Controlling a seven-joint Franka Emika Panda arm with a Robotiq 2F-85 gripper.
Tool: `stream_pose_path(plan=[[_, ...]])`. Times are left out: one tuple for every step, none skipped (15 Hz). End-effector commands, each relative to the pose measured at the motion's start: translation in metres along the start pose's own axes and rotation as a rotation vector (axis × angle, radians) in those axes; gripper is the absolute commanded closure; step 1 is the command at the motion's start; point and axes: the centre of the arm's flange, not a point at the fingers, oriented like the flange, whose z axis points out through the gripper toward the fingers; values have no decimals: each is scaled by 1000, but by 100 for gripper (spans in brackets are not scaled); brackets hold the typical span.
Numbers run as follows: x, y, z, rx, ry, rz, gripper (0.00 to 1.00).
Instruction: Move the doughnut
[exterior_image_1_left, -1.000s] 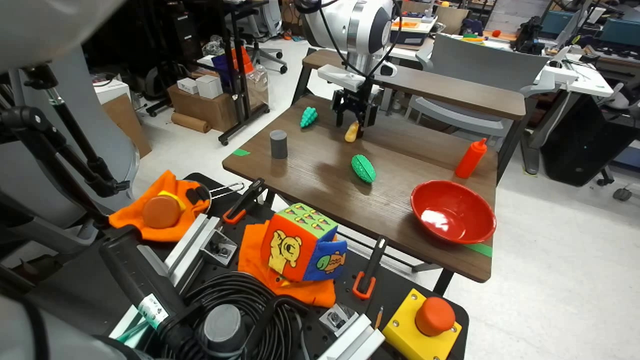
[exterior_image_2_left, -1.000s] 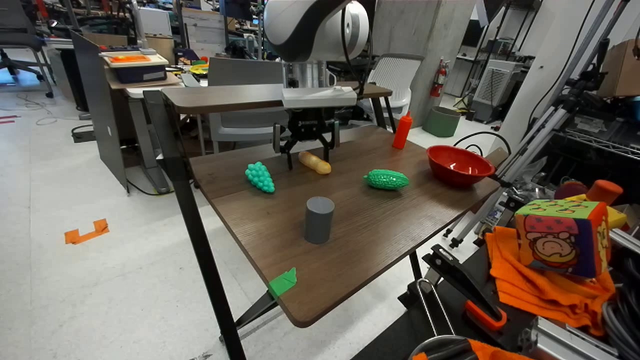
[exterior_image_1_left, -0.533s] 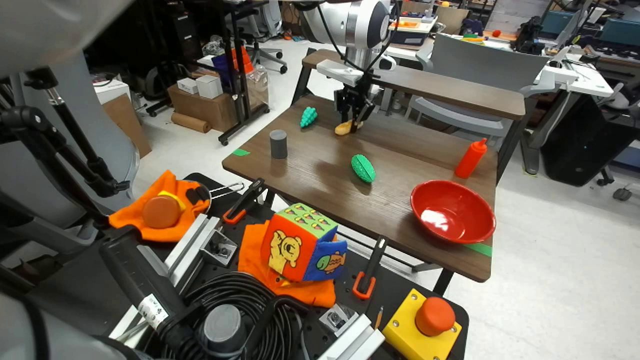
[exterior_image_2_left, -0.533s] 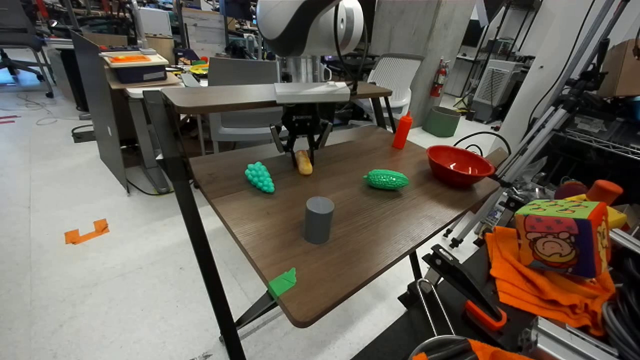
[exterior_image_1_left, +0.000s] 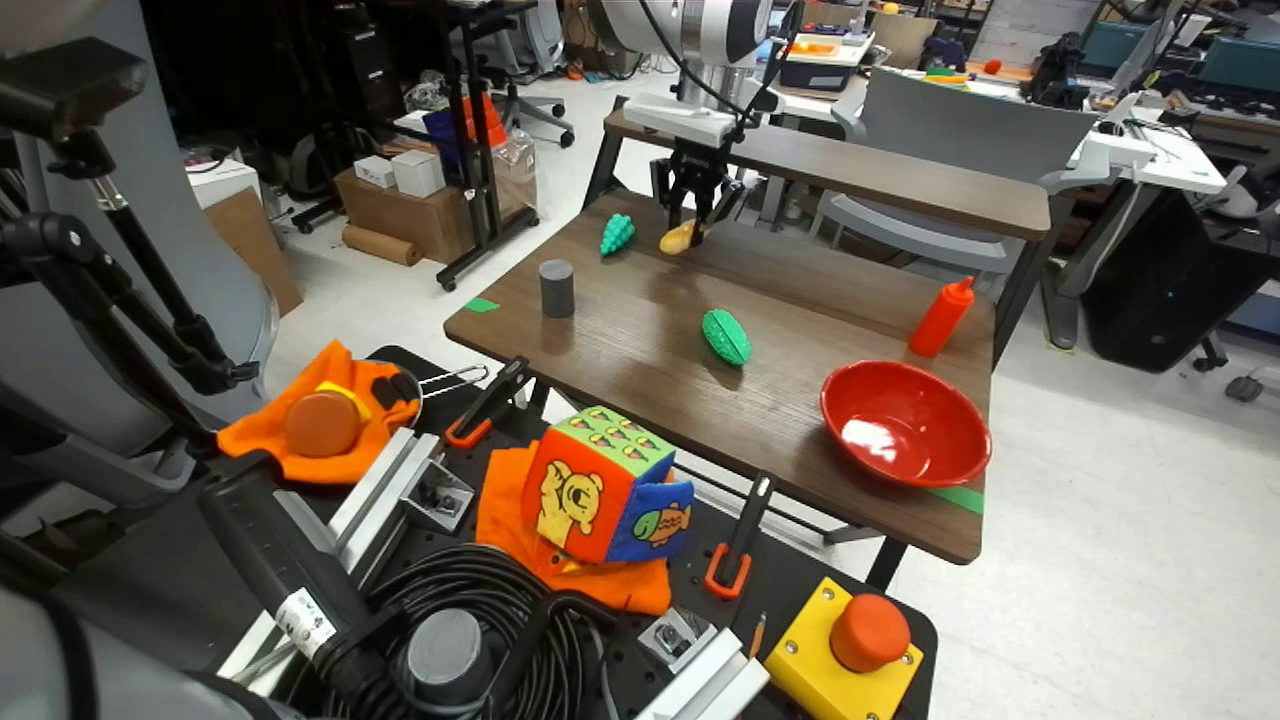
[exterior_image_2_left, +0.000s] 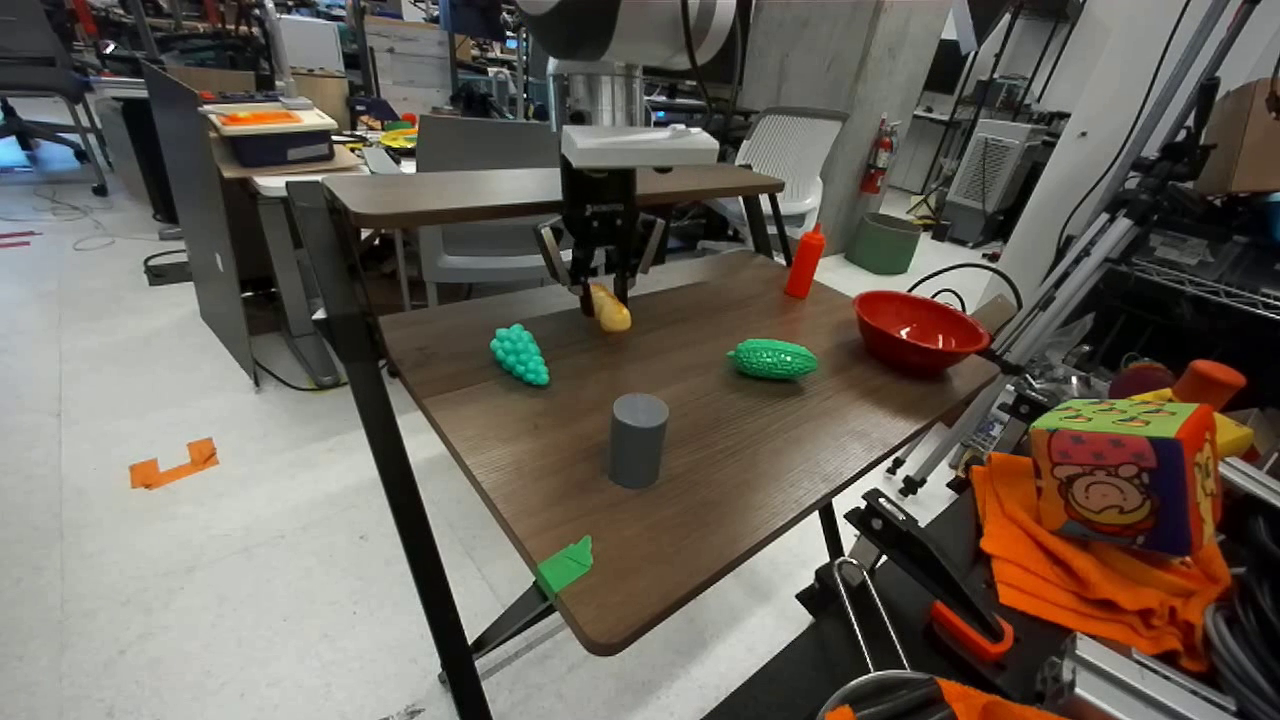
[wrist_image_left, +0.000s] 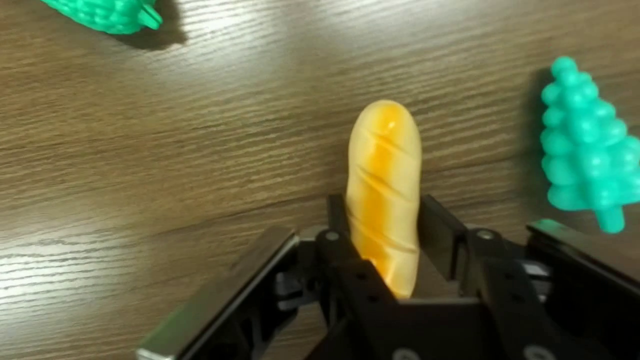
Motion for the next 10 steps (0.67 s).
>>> stream_pose_path(plan=[[-69, 37, -20, -33, -41, -164, 86], [-76, 45, -24, -44, -57, -195, 86], [-82, 55, -27, -57, -76, -220, 86], [-89, 63, -32, -68, -84, -246, 86], [-96, 73, -35, -73, -81, -273, 86], [-106, 81, -40, -81, -79, -298, 86], [-115, 88, -44, -88, -76, -324, 86], [-126, 92, -48, -101, -81, -354, 86], [-139, 94, -48, -117, -85, -383, 86], [-151, 95, -48, -133, -86, -408, 86]])
